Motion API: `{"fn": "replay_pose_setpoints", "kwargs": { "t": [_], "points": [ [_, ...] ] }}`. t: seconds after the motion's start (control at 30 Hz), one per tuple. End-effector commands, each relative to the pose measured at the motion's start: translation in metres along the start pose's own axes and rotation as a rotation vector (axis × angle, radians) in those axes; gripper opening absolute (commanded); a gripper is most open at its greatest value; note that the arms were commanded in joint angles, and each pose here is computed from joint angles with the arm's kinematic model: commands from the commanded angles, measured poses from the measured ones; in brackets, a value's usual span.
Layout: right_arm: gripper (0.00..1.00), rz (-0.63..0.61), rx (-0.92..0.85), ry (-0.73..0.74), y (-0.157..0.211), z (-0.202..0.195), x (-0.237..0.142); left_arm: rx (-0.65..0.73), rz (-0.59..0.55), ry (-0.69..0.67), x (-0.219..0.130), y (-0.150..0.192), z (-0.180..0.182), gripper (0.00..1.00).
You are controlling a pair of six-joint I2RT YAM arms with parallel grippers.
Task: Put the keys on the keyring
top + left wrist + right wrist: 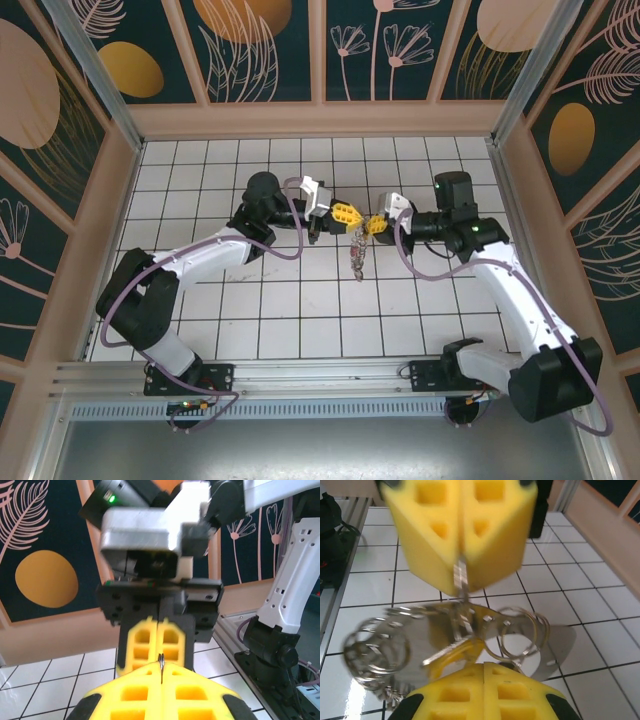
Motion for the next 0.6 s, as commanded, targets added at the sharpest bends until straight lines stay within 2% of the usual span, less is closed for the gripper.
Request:
{"fn": "replay_pose_setpoints", "kwargs": {
  "t": [0.0,0.2,0.27,0.33,0.43,0.57],
  "points": [
    [0.0,-0.048,0.031,-0.033,-0.005,-0.006,0.001,0.064,-0.04,0.049,0.001,-0.008,-0.006,0.0],
    [0.0,-0.022,0.057,-0.033,-0.007,-0.009,0.0,0.067,-0.04,0.043,0.001,-0.005,-0.005,0.0],
    [0.06,0.01,0.054,-0.024,-0.007,-0.005,-0.007,0.067,-0.04,0.037,0.001,-0.004,-0.005,0.0],
    [0.17,0.023,0.047,0.005,-0.007,0.001,-0.017,0.067,-0.037,0.038,0.0,-0.002,-0.005,0.0],
    [0.29,0.008,0.01,0.07,-0.014,0.008,-0.03,0.067,-0.021,0.049,0.001,0.0,-0.005,0.0],
    [0.31,-0.024,-0.019,0.076,-0.028,0.005,-0.036,0.075,0.011,0.053,0.003,0.003,-0.005,0.0]
  ]
}}
Point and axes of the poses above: each hand's point on the last joint's axis, 136 mm out from that joint toward the fingers, its own x axis out along the fingers, its own z axis along the line the jaws close on, y = z × x, the point moved 9 cm from there along -x, back along the fingers, and after that the axes turned 15 degrees about -x, right-handed, at the moved point
